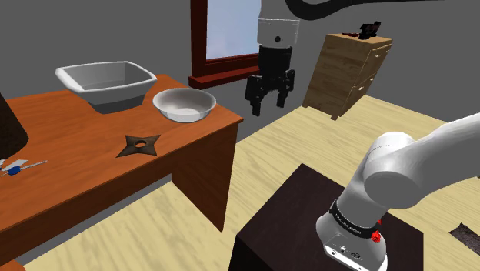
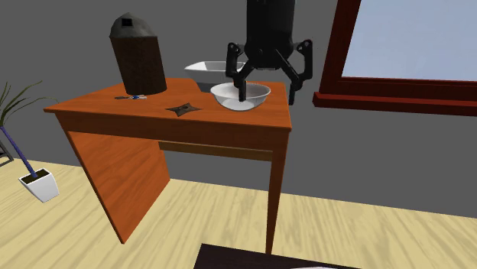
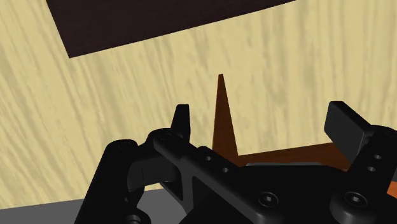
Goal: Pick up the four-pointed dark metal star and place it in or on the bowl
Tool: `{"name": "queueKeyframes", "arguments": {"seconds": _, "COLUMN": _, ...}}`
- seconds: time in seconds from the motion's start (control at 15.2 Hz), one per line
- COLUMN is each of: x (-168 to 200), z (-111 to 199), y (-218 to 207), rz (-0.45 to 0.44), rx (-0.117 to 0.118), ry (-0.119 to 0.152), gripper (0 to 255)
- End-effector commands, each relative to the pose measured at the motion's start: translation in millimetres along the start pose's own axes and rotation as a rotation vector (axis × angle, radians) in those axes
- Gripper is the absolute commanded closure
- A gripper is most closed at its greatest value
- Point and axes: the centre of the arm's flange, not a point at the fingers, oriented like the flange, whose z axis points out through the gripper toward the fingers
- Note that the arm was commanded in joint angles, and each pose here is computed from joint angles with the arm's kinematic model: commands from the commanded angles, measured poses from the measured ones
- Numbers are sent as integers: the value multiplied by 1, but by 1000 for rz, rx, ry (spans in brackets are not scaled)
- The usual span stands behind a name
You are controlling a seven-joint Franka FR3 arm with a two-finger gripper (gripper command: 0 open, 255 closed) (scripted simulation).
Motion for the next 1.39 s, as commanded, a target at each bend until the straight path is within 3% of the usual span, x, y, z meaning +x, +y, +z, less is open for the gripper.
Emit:
{"name": "queueKeyframes", "arguments": {"seconds": 0.0, "x": 6, "z": 6, "y": -26, "rz": 38, "rx": 7, "ry": 7, "gripper": 0}}
{"name": "queueKeyframes", "arguments": {"seconds": 1.32, "x": 104, "z": 32, "y": -257, "rz": 378, "rx": 57, "ry": 78, "gripper": 0}}
